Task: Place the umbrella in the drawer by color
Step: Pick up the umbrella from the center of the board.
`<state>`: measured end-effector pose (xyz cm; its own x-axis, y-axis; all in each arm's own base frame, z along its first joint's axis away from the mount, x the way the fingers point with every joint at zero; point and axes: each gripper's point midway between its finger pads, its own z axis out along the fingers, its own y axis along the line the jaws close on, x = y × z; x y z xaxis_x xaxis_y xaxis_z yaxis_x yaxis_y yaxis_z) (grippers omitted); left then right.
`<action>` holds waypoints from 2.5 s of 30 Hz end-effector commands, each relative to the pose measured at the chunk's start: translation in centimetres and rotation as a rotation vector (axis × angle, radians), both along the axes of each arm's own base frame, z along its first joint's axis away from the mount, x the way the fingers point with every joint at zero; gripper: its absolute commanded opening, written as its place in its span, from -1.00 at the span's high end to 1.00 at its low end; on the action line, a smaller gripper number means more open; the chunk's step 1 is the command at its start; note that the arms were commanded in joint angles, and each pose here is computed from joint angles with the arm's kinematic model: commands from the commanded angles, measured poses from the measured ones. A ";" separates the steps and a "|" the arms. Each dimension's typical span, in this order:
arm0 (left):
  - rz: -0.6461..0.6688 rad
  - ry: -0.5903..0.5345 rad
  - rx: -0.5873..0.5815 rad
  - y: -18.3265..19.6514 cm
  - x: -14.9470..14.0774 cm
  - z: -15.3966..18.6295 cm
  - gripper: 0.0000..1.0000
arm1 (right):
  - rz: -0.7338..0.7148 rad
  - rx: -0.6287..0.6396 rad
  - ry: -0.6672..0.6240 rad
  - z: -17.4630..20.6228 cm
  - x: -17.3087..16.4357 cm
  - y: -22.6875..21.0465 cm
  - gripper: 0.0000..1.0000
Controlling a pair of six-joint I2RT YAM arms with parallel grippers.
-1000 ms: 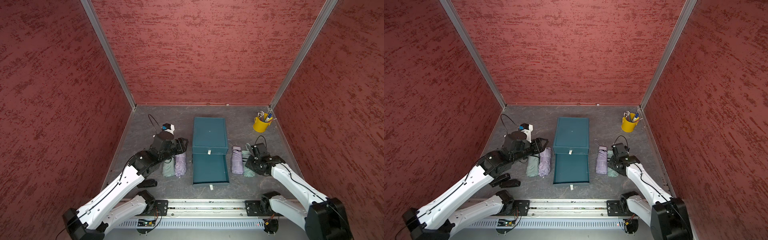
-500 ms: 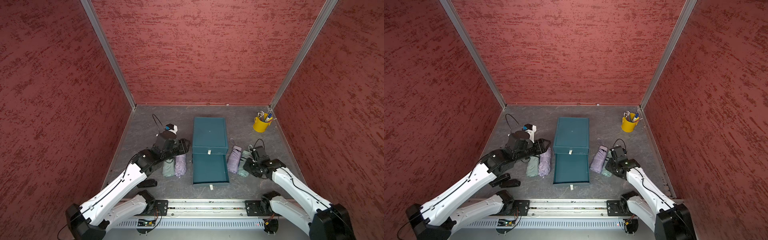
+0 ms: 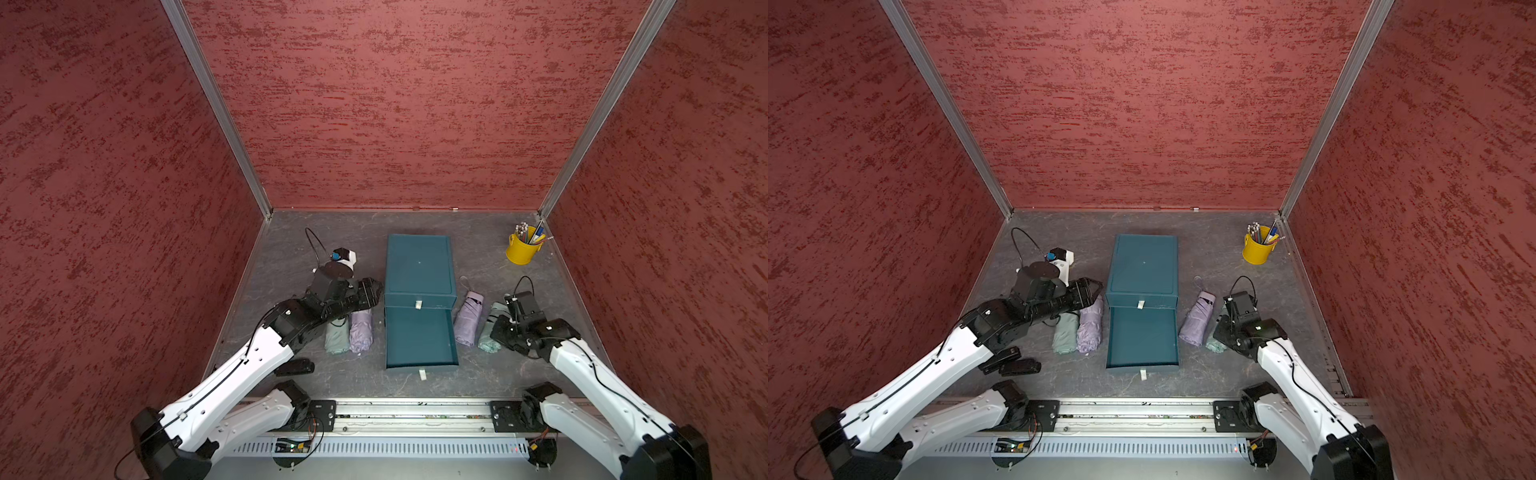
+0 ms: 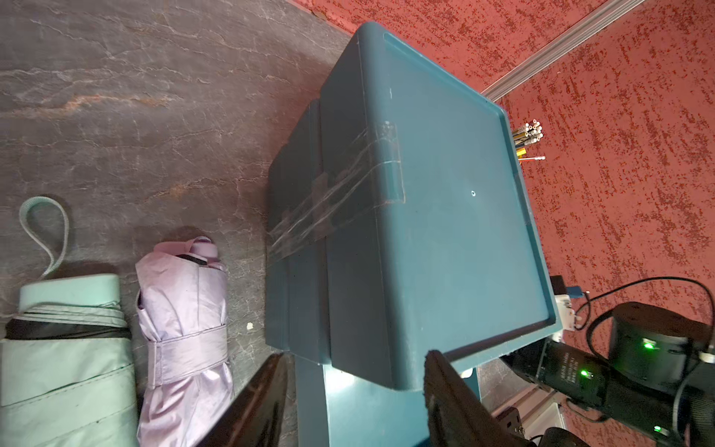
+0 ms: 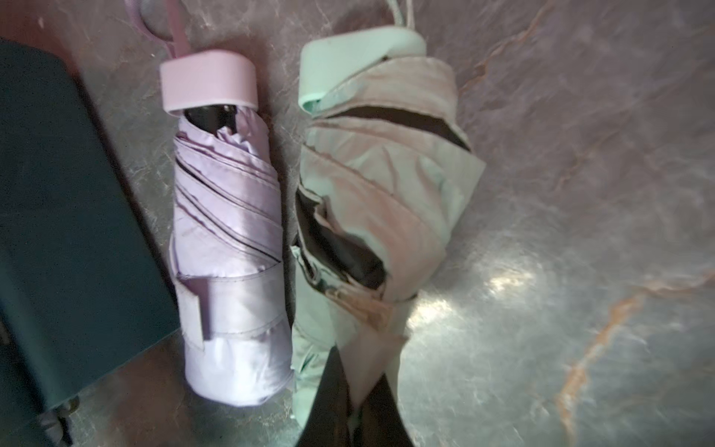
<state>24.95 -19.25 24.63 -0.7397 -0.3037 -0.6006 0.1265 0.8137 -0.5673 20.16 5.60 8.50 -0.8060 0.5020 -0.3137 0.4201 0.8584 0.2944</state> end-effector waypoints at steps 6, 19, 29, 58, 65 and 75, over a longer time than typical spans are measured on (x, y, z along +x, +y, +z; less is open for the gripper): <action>-0.064 -0.198 -0.126 -0.3 -0.9 8.1 -0.44 | 0.147 0.028 -0.489 18.6 1.4 1.0 1.00; -0.466 -0.320 -0.435 -8.1 -5.6 13.5 -0.84 | 0.677 0.431 -0.803 31.7 -1.9 14.6 1.00; -0.501 -0.286 -0.489 -9.7 -5.6 12.5 -0.90 | 0.857 0.406 -0.788 30.9 -3.7 22.0 1.00; -0.535 -0.249 -0.855 -6.7 -5.5 14.9 1.00 | 0.798 0.656 -0.756 29.8 -6.1 23.7 -0.61; -0.676 -0.320 -0.909 -6.6 -7.9 16.9 1.00 | 0.781 0.672 -0.621 27.9 -5.8 25.5 -0.43; -0.727 -0.323 -0.951 -6.8 -8.7 16.6 1.00 | 0.802 0.794 -0.623 28.2 -6.4 26.9 0.01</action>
